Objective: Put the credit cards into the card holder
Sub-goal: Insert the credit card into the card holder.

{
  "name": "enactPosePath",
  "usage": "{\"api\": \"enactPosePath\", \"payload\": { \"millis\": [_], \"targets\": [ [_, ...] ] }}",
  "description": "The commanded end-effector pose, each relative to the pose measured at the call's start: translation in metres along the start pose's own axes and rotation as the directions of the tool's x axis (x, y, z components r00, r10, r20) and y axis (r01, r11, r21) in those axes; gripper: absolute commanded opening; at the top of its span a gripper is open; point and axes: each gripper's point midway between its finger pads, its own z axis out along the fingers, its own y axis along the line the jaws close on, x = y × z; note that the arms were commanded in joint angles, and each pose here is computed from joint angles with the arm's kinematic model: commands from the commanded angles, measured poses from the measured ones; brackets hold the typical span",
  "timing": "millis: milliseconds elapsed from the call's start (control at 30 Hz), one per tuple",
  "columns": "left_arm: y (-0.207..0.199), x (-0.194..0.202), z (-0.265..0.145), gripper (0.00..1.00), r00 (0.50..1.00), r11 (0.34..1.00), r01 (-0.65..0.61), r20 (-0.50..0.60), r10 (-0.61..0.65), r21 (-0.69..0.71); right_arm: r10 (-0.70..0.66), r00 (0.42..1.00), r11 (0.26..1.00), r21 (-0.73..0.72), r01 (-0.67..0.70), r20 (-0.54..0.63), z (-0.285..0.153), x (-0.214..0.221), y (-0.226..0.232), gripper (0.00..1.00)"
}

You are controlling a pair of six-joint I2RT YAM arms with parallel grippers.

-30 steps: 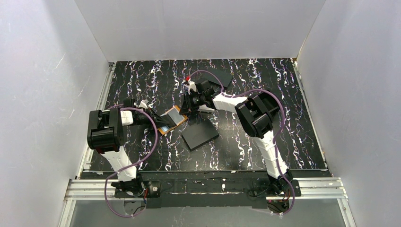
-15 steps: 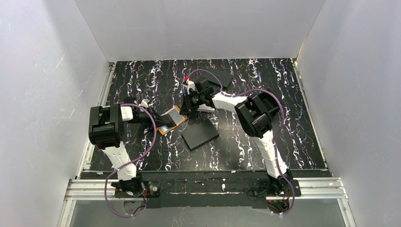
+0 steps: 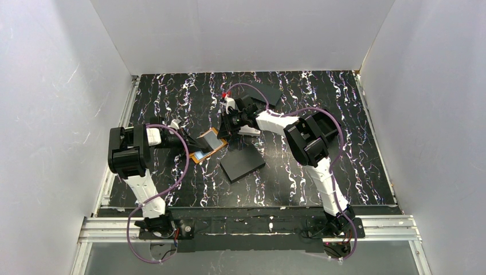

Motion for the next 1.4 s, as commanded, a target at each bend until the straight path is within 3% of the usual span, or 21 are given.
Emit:
{"api": "enactPosePath", "payload": {
  "millis": [0,533,733,833,900,1000,1200,1367],
  "targets": [
    [0.010,-0.005,0.006,0.00,0.999,1.000,0.012,0.042,-0.011,-0.028,0.047,0.991,0.998,0.053,-0.041,-0.124,0.021,0.051,-0.020,0.20],
    [0.015,-0.008,0.009,0.00,0.991,0.998,0.042,0.132,-0.036,-0.045,0.069,0.990,0.997,0.025,-0.066,-0.124,0.028,0.055,-0.011,0.16],
    [-0.002,0.000,0.022,0.00,0.996,1.000,-0.025,0.082,0.025,0.003,0.069,0.990,0.998,0.021,-0.067,-0.126,0.029,0.055,-0.009,0.15],
    [-0.009,-0.002,0.018,0.12,0.994,0.999,-0.033,0.100,0.033,0.002,0.070,0.989,0.998,0.020,-0.068,-0.128,0.029,0.055,-0.008,0.15],
    [-0.012,-0.001,0.015,0.28,0.994,1.000,-0.010,0.108,0.011,-0.010,0.069,0.989,0.998,0.017,-0.067,-0.128,0.029,0.054,-0.007,0.15],
    [-0.011,0.002,0.008,0.40,0.994,0.998,0.013,0.111,-0.006,-0.063,0.063,0.990,0.998,0.017,-0.061,-0.127,0.026,0.053,-0.005,0.15],
    [-0.007,0.008,-0.013,0.50,0.993,0.972,0.050,0.118,-0.023,-0.231,0.061,0.990,0.998,0.020,-0.059,-0.125,0.024,0.052,-0.004,0.15],
    [-0.002,0.008,-0.018,0.51,0.990,0.945,0.109,0.116,-0.076,-0.308,0.067,0.990,0.998,0.018,-0.065,-0.124,0.024,0.053,-0.003,0.15]
  ]
}}
